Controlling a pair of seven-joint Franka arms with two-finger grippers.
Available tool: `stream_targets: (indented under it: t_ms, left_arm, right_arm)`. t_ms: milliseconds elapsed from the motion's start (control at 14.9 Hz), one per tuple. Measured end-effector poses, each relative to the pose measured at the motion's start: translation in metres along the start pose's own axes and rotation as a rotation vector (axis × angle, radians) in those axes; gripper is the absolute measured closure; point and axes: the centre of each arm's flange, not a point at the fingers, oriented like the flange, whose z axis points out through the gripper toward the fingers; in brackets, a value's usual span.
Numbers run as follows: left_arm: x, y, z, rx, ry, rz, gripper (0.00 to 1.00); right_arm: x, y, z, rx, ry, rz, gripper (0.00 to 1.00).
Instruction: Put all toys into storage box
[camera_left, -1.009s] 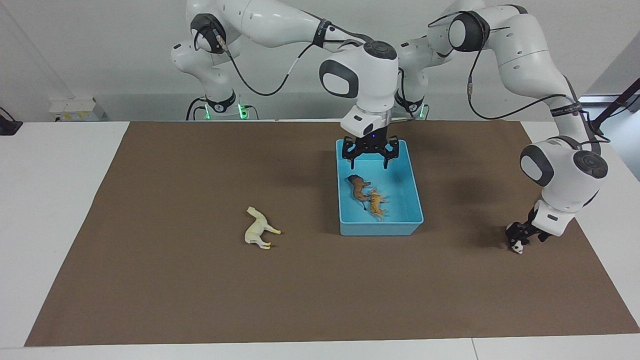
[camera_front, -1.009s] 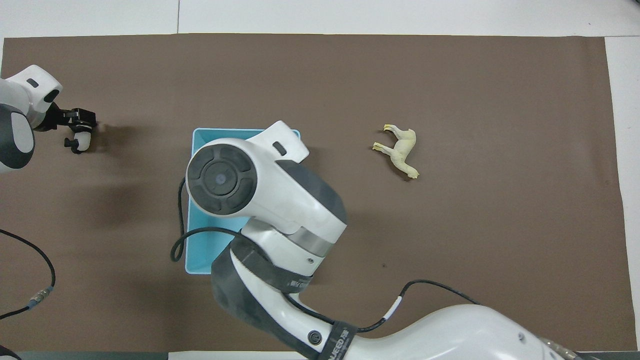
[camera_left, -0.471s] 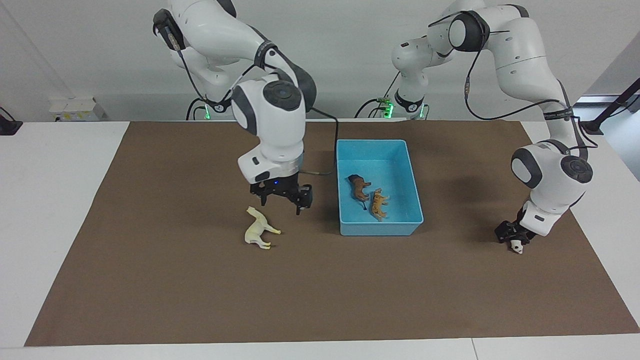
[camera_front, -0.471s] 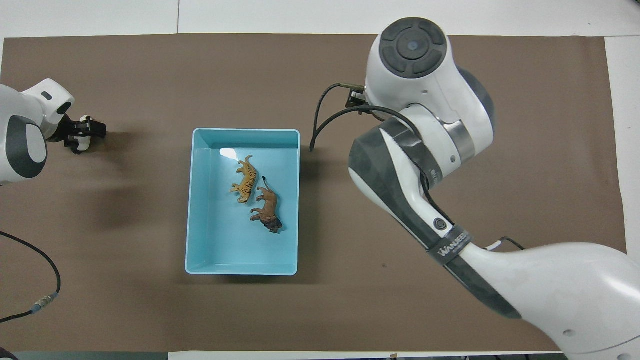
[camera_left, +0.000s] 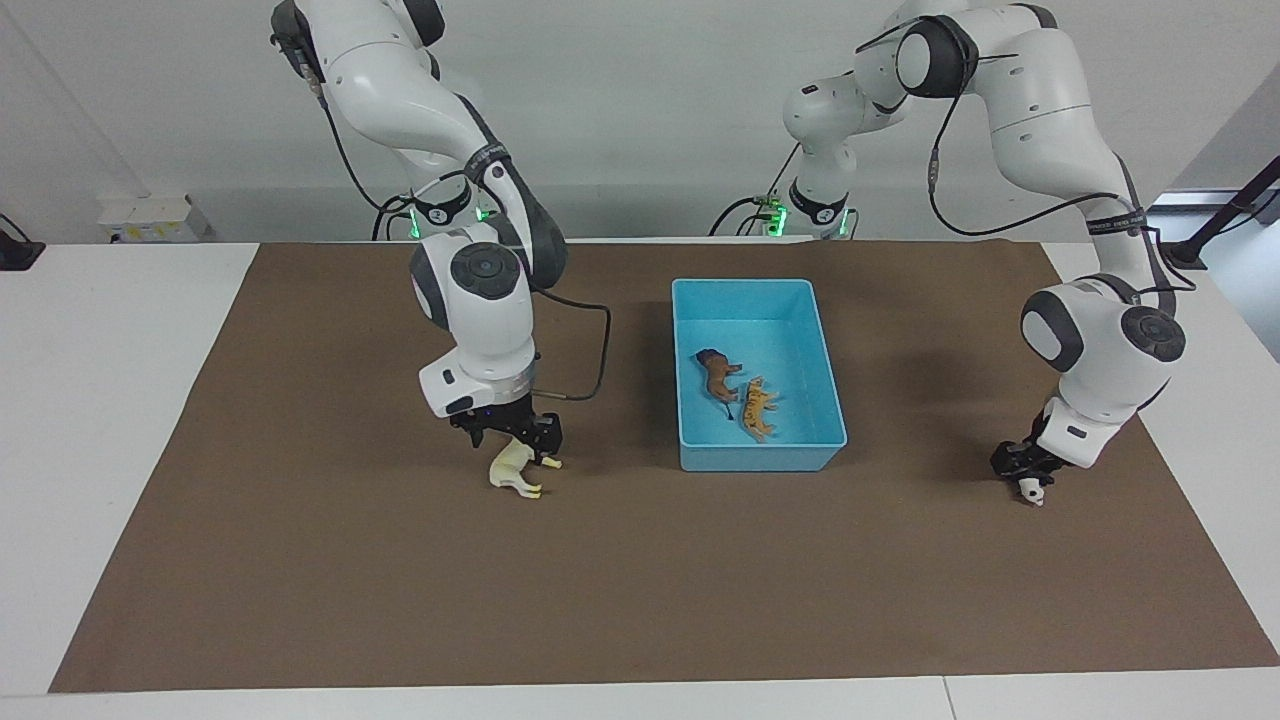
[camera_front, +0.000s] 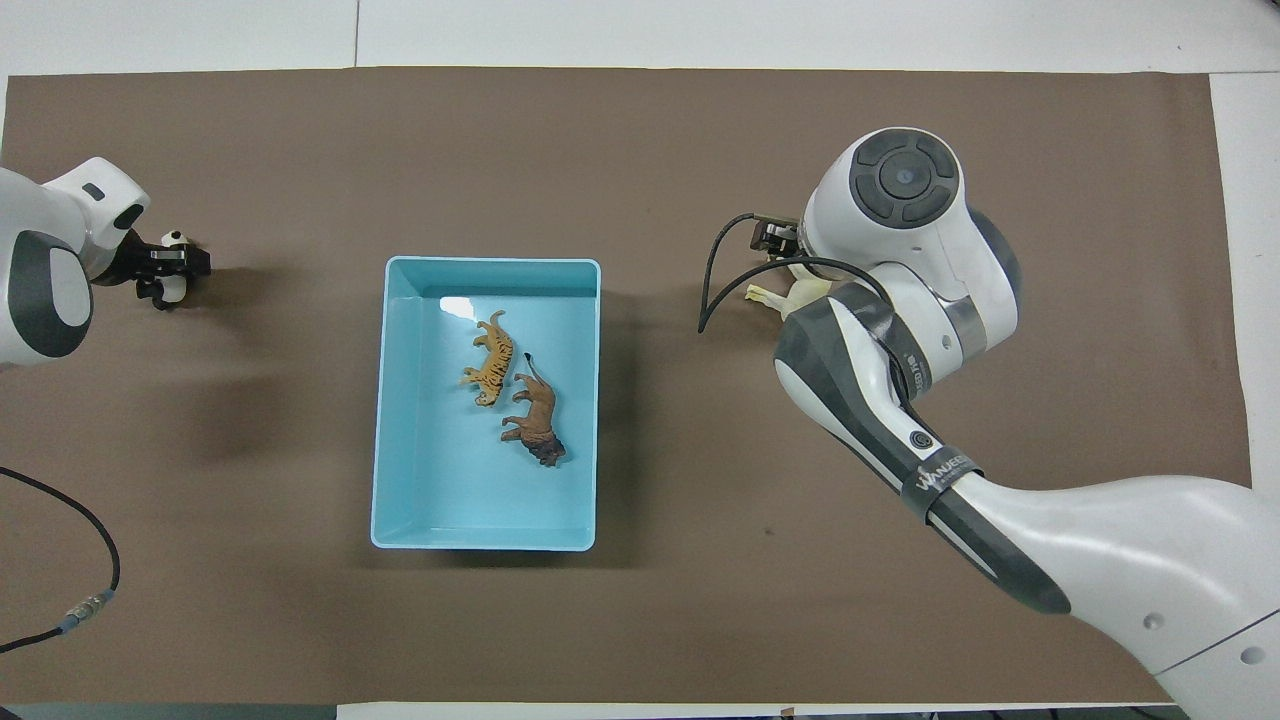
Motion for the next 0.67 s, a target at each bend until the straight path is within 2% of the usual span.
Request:
stream_targets:
  t_ms: [202,336,673]
  left_arm:
    - [0.014,0.02,-0.037,-0.018,-0.058,-0.067,0.5]
    - [0.018,0.062,-0.079,-0.028,-0.088,-0.154,0.5]
    - [-0.019,0.18,-0.188,-0.071,-0.167,-0.312,0.5]
  right_arm:
    - [-0.003,0.007,0.017,0.015,0.003,0.004,0.0]
    - [-0.005,0.008,0.027,0.021,-0.001,0.002,0.0]
    - [-0.003,0.006,0.054,0.062,0.003,0.007,0.0]
